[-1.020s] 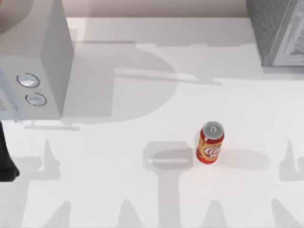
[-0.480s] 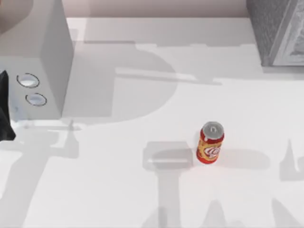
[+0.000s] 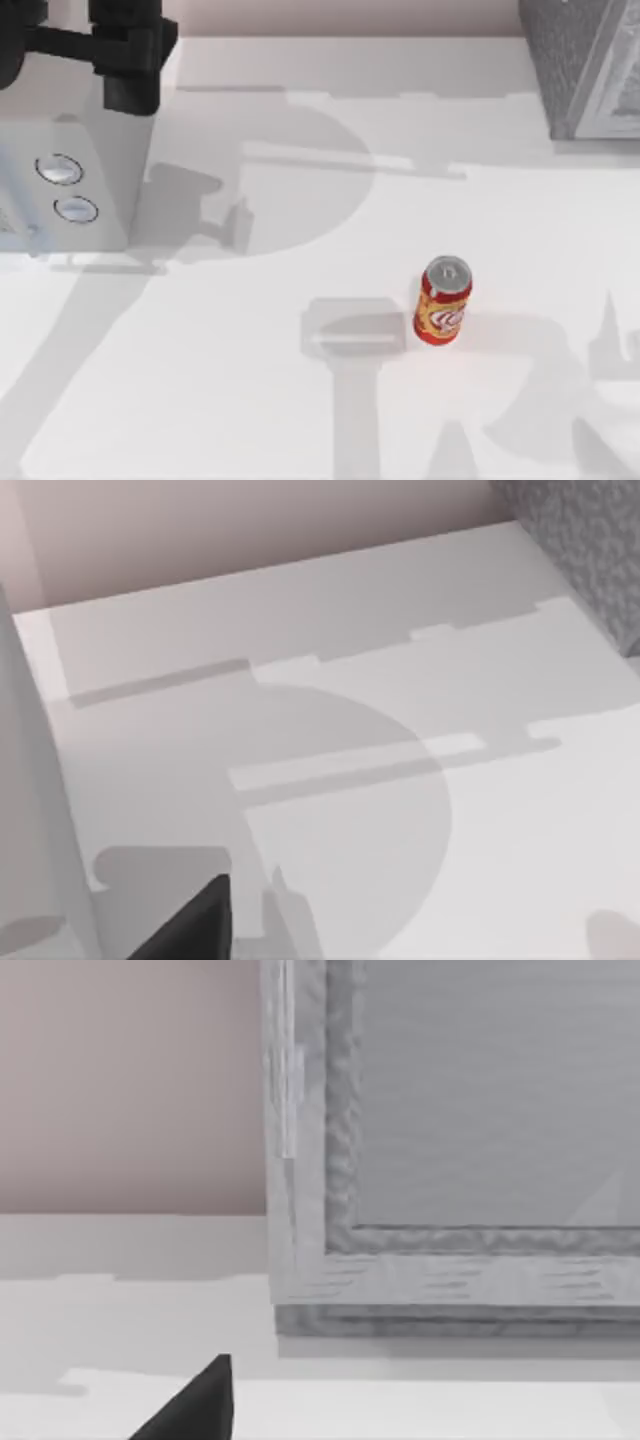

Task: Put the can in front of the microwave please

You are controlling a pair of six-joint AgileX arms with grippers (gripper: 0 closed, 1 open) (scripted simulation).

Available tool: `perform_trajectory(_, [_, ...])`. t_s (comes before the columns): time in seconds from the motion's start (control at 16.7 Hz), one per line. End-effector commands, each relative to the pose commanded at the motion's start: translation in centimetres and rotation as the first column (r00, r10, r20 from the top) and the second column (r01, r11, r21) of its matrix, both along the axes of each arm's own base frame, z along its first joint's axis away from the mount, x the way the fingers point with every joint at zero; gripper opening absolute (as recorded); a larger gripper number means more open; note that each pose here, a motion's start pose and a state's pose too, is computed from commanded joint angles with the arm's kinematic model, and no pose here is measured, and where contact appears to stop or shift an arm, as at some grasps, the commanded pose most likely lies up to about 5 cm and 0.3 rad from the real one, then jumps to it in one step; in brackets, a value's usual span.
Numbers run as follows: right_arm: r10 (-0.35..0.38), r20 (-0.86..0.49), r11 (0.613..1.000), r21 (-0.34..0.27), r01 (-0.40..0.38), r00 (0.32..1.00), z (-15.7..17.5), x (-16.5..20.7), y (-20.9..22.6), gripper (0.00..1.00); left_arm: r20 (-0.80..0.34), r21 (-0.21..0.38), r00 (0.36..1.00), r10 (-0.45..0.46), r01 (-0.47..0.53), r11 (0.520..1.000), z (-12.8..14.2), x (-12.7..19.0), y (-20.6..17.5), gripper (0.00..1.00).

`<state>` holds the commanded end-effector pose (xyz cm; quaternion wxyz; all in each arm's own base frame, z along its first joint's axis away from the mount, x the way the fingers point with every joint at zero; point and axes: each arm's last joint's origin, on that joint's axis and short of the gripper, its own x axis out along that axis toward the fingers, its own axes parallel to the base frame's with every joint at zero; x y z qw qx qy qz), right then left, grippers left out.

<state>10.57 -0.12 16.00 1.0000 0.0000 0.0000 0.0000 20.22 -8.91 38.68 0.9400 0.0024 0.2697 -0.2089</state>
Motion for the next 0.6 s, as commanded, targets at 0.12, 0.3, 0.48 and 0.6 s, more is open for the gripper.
perform_trajectory(0.12, [0.0,0.0,1.0,0.0,0.0,1.0,0.0,0.0,0.0,1.0,-0.152,0.071,0.987,-0.057,0.069,0.995,0.3,3.4,-3.4,1.0])
perform_trajectory(0.3, [0.0,0.0,1.0,0.0,0.0,1.0,0.0,0.0,0.0,1.0,-0.372,0.179,0.922,-0.111,0.188,0.966,-1.2,8.0,-9.4,1.0])
perform_trajectory(0.48, [0.0,0.0,1.0,0.0,0.0,1.0,0.0,0.0,0.0,1.0,-0.548,0.269,0.827,-0.123,0.314,0.911,-4.6,11.1,-15.7,1.0])
perform_trajectory(0.6, [0.0,0.0,1.0,0.0,0.0,1.0,0.0,0.0,0.0,1.0,-0.633,0.313,0.766,-0.116,0.39,0.866,-7.3,12.1,-19.5,1.0])
